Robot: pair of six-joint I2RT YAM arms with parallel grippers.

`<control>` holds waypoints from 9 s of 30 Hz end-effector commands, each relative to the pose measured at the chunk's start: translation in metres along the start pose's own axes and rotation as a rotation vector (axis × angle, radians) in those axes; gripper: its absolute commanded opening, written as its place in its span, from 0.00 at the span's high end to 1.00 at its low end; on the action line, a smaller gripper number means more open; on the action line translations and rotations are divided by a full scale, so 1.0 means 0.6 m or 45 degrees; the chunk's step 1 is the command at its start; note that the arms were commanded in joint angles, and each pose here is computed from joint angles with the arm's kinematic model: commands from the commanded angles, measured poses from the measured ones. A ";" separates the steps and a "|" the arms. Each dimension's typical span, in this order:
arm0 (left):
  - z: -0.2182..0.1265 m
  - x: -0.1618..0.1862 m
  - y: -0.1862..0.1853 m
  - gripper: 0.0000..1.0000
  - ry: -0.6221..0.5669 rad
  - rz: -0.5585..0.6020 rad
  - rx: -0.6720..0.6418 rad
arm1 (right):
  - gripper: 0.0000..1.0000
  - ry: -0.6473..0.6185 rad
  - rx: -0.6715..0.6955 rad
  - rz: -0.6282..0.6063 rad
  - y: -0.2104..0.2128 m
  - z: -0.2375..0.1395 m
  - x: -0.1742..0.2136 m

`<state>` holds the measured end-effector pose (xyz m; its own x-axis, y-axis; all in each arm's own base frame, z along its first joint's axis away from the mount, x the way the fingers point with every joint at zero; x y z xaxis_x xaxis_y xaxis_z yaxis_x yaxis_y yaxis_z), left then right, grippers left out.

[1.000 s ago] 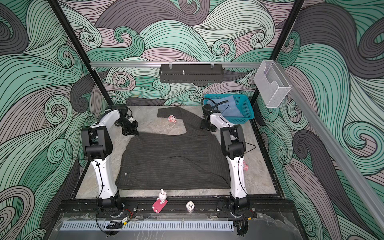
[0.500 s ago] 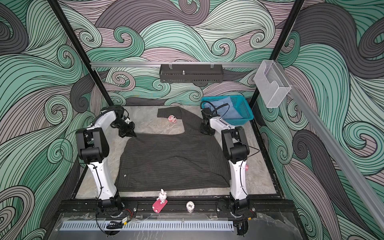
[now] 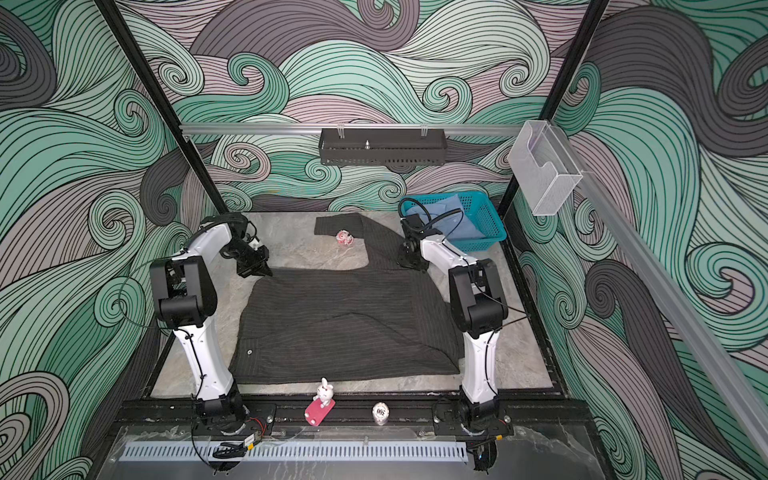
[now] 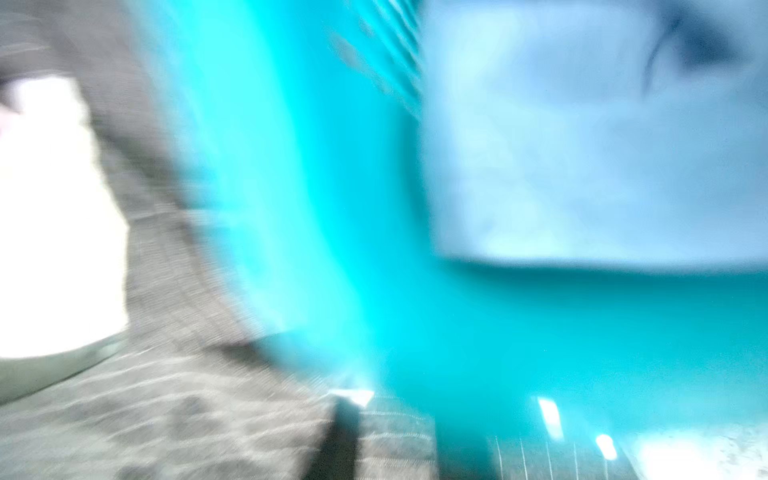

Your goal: Fold and stack the long sleeve shirts

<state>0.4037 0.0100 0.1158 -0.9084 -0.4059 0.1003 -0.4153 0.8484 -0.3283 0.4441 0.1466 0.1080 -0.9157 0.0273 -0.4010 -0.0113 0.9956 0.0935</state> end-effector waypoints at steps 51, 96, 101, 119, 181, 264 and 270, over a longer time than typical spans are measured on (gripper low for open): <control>-0.015 0.000 -0.016 1.00 -0.023 0.005 0.050 | 0.39 0.090 -0.026 -0.197 0.028 0.203 -0.137; -0.058 -0.021 -0.056 1.00 -0.158 0.092 0.181 | 1.00 -0.377 -0.182 -0.261 0.021 -0.203 -0.106; -0.077 0.018 -0.041 1.00 -0.207 0.120 0.137 | 1.00 -0.363 -0.169 -0.286 0.026 -0.225 -0.043; -0.022 0.057 0.031 0.99 -0.210 0.002 -0.077 | 1.00 -0.195 -0.067 -0.193 -0.038 -0.258 0.177; -0.028 0.117 0.072 0.40 -0.095 -0.351 0.053 | 0.25 -0.119 0.045 -0.423 -0.006 -0.256 0.218; -0.157 0.160 -0.045 0.42 -0.203 -0.135 0.350 | 0.60 -0.130 0.175 -0.578 0.241 -0.239 0.368; -0.120 0.202 -0.091 0.42 -0.087 -0.084 0.403 | 0.42 -0.240 0.124 -0.510 0.189 -0.290 0.347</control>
<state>0.3216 -0.0343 0.2079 -0.8487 -0.5277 0.0355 -0.4549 0.6940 -0.5580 0.1785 0.2620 0.1752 -0.7737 -0.4029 -0.4890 -0.3382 0.9153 -0.2189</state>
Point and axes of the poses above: each gripper's point midway between its finger pads, its own z axis out along the fingers, its own y axis along the line the jaws close on, x = y × z, the point moved 4 cm from there along -z, back along the fingers, and after that the axes turned 5 degrees about -z, right-handed, at the moved point
